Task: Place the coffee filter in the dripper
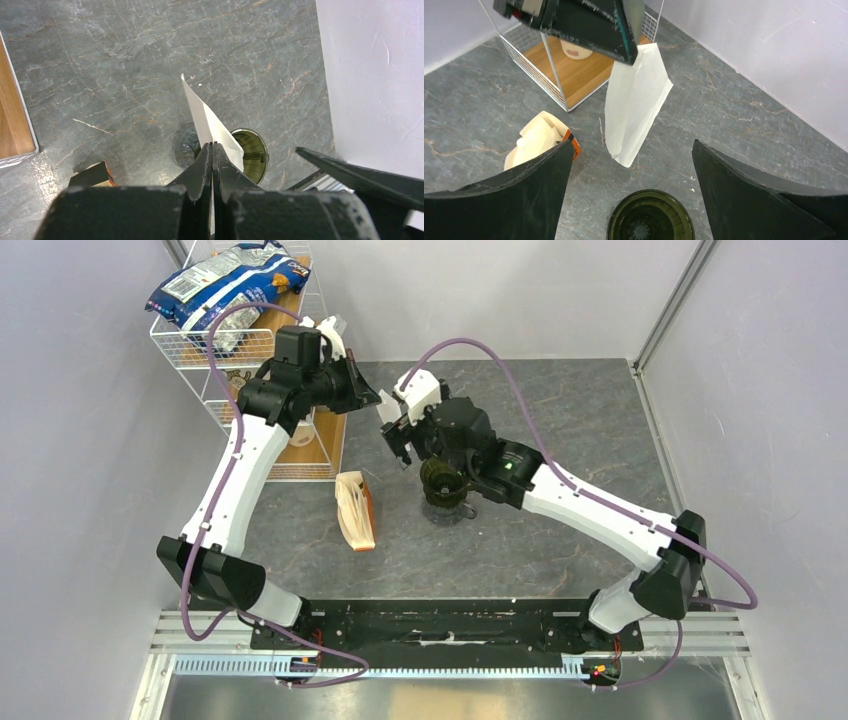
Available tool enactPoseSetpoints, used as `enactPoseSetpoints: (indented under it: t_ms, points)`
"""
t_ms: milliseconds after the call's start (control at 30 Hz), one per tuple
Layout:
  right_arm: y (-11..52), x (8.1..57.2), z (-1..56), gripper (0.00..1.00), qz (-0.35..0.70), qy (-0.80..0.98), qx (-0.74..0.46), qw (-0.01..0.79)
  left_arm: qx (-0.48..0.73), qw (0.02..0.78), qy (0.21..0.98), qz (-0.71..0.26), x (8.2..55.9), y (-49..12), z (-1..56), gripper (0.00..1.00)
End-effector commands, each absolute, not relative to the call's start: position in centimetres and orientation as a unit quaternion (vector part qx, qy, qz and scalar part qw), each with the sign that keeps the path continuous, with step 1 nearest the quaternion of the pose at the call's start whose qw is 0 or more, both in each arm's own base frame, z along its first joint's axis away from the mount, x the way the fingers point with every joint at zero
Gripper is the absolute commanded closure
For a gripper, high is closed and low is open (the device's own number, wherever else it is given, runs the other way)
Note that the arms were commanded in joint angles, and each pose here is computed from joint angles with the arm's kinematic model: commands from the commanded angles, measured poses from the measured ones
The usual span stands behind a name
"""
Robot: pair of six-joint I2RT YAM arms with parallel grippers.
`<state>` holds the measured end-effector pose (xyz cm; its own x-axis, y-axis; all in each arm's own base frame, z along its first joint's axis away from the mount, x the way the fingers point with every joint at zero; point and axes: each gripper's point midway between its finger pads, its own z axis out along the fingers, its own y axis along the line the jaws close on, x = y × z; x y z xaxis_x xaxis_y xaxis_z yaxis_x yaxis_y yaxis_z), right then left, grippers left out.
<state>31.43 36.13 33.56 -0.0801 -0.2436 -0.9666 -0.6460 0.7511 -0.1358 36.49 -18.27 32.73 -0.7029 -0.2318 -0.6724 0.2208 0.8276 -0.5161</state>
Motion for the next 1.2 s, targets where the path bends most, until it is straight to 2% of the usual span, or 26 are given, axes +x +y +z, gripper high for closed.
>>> enactPoseSetpoints:
  t_ms: [0, 200, 500, 733, 1167]
  points:
    - [36.5, 32.7, 37.0, 0.05, 0.141, 0.686, -0.284, 0.655, -0.021, 0.400, 0.856, -0.327, 36.8, -18.7, 34.7, 0.98]
    - [36.8, 34.0, 36.3, 0.11, 0.111, 0.684, -0.286, 0.662, -0.022, 0.397, 0.854, -0.336, 36.4, -18.7, 35.0, 0.98]
    - [37.2, 33.9, 37.4, 0.13, 0.120, 0.672, -0.293, 0.669, -0.024, 0.392, 0.855, -0.338, 36.1, -18.1, 34.8, 0.98]
    - [37.0, 34.6, 35.9, 0.24, 0.101, 0.682, -0.296, 0.661, -0.023, 0.385, 0.852, -0.355, 35.5, -18.5, 35.3, 0.98]
    - [35.9, 36.1, 34.3, 0.34, 0.060, 0.689, -0.300, 0.657, -0.029, 0.375, 0.847, -0.375, 34.5, -18.5, 35.7, 0.98]
